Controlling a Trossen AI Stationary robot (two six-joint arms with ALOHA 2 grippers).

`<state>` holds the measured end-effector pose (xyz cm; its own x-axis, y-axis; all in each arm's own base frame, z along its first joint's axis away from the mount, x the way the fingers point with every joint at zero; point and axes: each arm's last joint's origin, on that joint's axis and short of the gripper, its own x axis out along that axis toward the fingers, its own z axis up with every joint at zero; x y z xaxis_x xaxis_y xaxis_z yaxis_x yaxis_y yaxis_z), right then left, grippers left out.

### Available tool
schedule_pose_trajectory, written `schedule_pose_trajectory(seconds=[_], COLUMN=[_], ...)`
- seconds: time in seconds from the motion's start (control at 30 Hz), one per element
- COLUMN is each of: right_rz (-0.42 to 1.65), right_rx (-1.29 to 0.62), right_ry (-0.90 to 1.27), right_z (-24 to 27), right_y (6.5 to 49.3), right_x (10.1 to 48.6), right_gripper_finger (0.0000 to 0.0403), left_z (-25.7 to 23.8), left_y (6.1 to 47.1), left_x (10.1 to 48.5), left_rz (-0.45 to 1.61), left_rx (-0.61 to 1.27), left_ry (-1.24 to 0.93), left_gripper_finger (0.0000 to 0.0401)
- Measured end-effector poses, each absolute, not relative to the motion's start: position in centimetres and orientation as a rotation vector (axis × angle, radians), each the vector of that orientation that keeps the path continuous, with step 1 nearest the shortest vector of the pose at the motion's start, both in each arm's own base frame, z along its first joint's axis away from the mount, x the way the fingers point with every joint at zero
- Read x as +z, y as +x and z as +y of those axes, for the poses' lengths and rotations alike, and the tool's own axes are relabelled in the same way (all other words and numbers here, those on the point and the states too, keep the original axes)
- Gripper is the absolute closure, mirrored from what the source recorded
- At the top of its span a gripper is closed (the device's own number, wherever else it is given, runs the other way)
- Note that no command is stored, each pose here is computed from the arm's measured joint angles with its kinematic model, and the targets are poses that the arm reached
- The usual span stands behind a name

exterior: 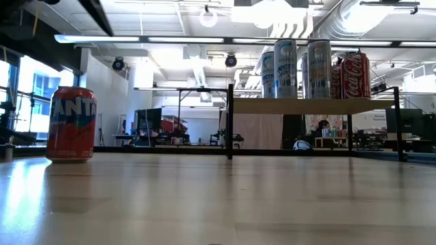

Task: Place canned beverage on shelf
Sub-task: Put the orange soda can on the shelf

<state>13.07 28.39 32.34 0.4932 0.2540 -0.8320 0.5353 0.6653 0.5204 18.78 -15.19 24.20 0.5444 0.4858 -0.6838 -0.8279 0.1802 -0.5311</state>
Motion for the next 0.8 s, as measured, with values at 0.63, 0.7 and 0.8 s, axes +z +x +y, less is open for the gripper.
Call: schedule_pose_trajectory(seconds=[0.63,0.7,0.8], right_rz=[1.075,1.075,1.075], right_rx=[-0.200,-0.199,-0.199], right_ry=[0.865,0.865,0.866], right_z=[28.4,28.4,28.4], right_y=[13.1,13.1,13.1], right_x=[32.3,32.3,32.3], right_gripper_finger=[0.0004,0.0004,0.0004], left_z=[-12.3,-12.0,-11.5], left_y=[17.1,17.1,17.0], left_x=[22.8,22.1,21.3], left_rz=[0.639,0.619,0.605], left_rx=[1.207,1.215,1.227], left_ry=[-0.870,-0.853,-0.832], left_gripper_finger=[0.0001,0.0001,0.0001])
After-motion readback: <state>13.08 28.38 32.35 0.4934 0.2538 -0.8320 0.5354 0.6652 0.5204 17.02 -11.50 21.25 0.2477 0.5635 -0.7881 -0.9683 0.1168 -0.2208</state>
